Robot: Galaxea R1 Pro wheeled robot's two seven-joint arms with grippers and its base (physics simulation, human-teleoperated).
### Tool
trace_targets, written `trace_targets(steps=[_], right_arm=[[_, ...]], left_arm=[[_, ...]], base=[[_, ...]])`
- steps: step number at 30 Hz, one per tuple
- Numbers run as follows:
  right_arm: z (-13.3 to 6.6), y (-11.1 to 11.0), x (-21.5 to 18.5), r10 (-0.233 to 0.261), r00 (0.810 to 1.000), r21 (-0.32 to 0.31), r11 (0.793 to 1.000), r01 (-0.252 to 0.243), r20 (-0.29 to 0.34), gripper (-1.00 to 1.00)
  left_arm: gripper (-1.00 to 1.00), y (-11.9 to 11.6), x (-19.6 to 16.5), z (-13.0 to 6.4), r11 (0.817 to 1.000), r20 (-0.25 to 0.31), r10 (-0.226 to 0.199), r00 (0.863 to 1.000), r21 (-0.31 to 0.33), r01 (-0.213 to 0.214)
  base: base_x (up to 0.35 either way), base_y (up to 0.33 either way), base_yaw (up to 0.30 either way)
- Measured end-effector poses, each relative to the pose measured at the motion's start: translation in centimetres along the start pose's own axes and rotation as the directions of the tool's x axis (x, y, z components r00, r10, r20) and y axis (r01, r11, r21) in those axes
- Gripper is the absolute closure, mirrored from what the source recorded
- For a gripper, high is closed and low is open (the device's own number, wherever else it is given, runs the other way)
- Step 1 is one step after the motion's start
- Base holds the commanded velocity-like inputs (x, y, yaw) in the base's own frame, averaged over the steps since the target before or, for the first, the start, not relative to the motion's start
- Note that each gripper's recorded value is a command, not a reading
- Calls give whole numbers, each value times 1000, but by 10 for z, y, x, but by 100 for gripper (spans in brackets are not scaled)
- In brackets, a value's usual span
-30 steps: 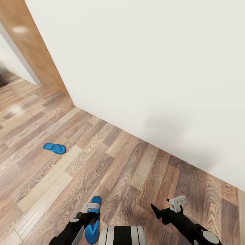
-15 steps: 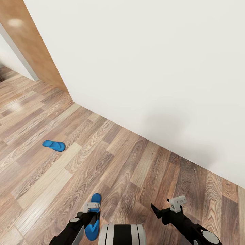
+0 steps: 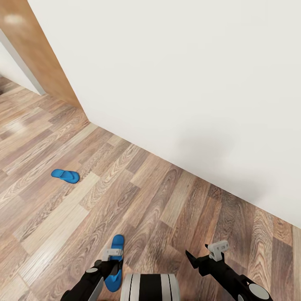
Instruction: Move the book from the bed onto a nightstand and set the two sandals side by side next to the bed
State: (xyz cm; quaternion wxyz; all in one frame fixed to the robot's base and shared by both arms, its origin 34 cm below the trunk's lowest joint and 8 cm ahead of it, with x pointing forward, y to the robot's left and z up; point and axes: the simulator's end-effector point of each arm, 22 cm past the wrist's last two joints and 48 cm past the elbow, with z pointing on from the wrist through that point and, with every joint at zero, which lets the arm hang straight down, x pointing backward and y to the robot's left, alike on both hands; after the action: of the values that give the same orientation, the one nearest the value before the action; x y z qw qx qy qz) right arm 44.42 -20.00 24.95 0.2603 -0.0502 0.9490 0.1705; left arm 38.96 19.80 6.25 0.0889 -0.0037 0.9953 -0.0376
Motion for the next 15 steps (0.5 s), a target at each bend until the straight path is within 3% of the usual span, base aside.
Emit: trace_targets(steps=[15], right_arm=[[0, 0, 0, 0, 1000, 0, 1000, 0, 0, -100]], left_arm=[[-100, 0, 0, 0, 1000, 1, 1, 1000, 0, -1]], base=[[0, 0, 0]])
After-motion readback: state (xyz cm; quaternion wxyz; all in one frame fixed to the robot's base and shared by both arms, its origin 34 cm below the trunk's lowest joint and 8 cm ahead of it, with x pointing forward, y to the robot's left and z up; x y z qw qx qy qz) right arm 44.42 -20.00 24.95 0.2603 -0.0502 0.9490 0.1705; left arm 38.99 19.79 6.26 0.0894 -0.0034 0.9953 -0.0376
